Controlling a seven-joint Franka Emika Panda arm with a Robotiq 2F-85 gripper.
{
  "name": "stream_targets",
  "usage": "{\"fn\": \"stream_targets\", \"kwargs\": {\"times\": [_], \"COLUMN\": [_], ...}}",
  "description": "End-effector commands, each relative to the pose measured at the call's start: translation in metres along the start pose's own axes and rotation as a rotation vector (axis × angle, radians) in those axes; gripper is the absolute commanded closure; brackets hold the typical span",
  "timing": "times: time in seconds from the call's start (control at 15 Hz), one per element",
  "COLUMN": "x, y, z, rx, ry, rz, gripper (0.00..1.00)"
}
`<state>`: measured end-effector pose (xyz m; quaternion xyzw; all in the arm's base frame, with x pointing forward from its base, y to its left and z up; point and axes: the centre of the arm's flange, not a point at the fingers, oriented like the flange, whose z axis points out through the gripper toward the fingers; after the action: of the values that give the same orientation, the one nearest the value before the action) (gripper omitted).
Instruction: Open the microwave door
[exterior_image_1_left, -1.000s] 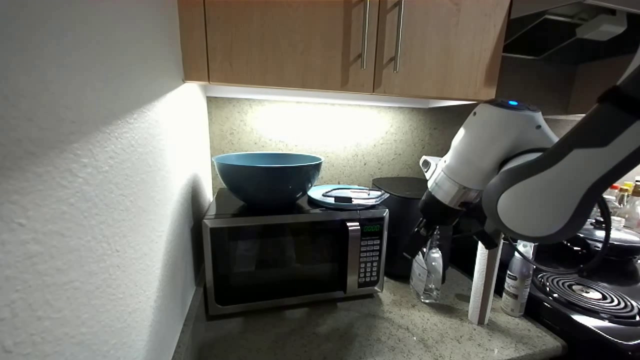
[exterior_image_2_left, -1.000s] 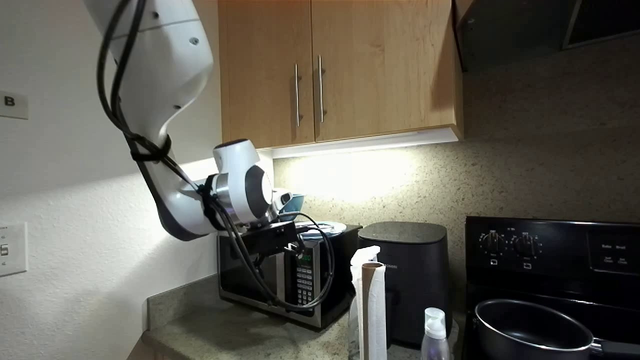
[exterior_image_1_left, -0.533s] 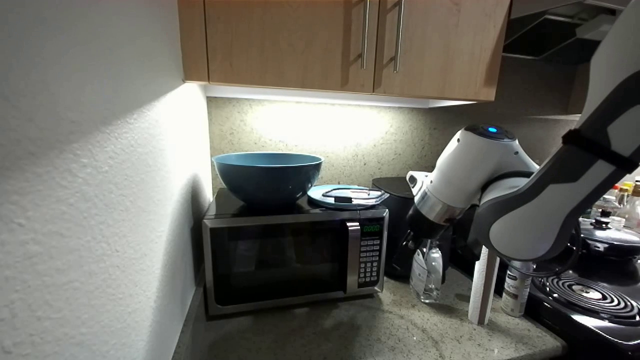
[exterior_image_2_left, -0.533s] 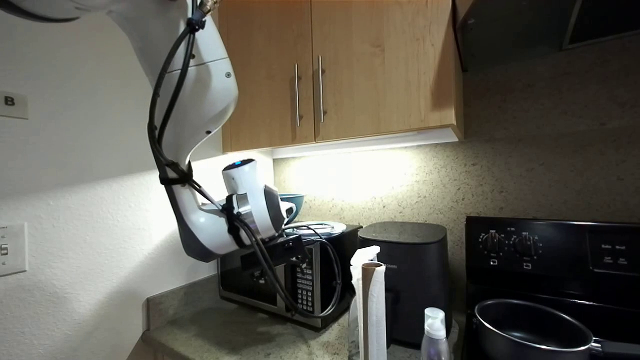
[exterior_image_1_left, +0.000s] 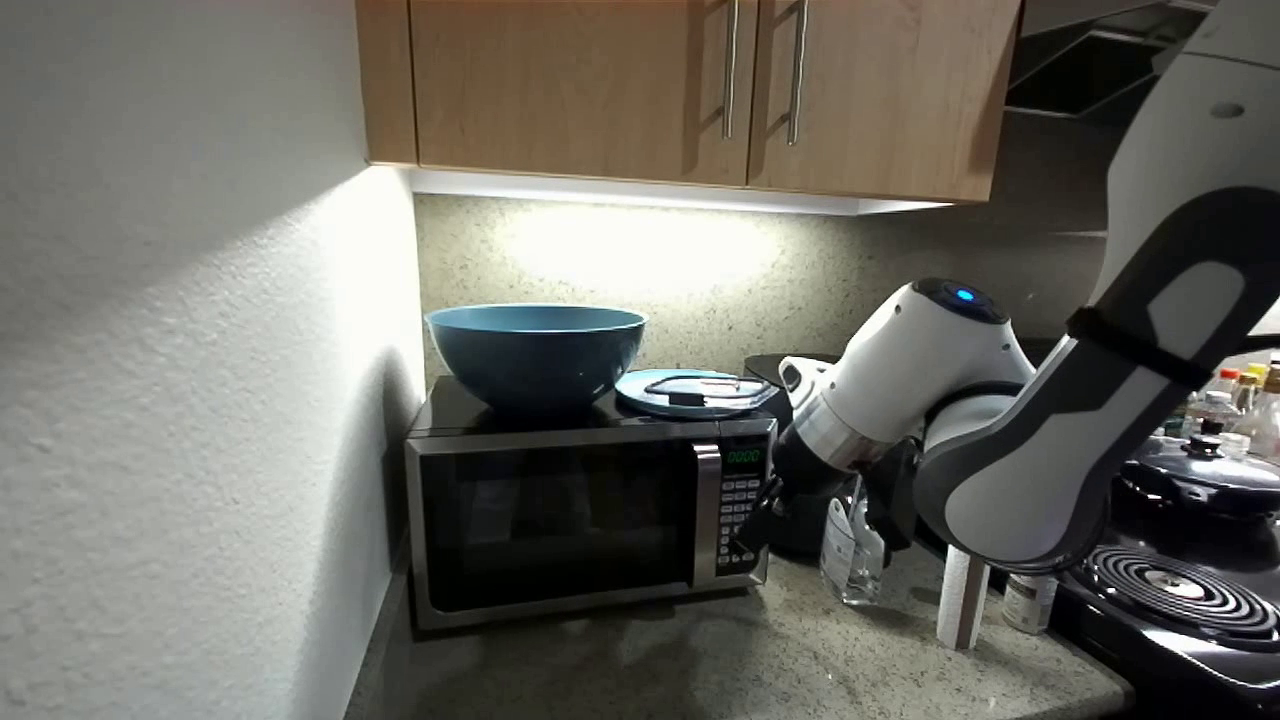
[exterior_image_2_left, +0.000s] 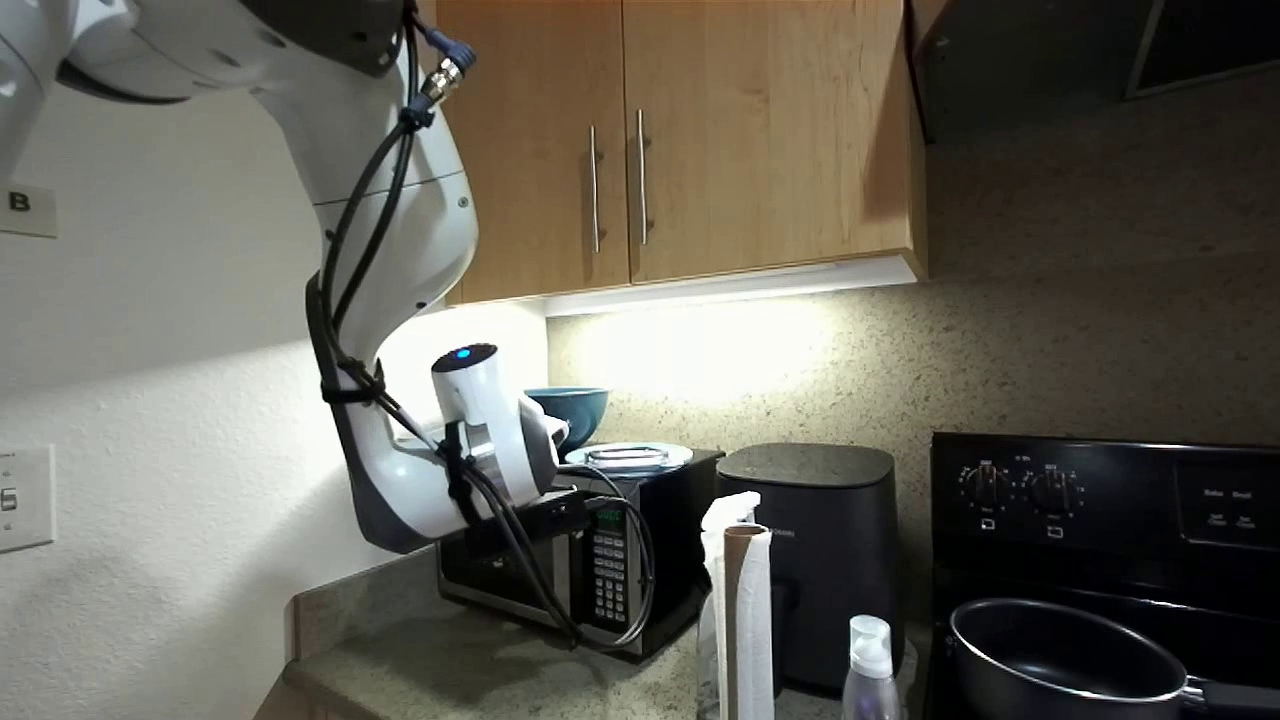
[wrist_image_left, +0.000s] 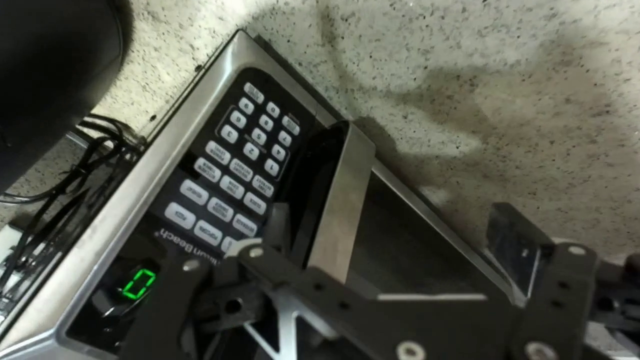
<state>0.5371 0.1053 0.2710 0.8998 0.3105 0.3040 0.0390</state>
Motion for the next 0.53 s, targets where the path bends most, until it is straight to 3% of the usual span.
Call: {"fn": "stream_targets", "kwargs": {"times": [0.0, 0.2, 0.33, 0.47], "x": [0.009, 0.023, 0.039, 0.052], "y": [-0.008, -0.001, 0.0, 0.015], "z": [0.023, 0.03, 0.027, 0.016], "rx": [-0.065, -0.101, -0.075, -0.082], "ry": [0.15, 0.284, 0.18, 0.174], "rz": [-0.031, -0.055, 0.0, -0.005], "gripper": [0.0, 0.0, 0.0, 0.0]}}
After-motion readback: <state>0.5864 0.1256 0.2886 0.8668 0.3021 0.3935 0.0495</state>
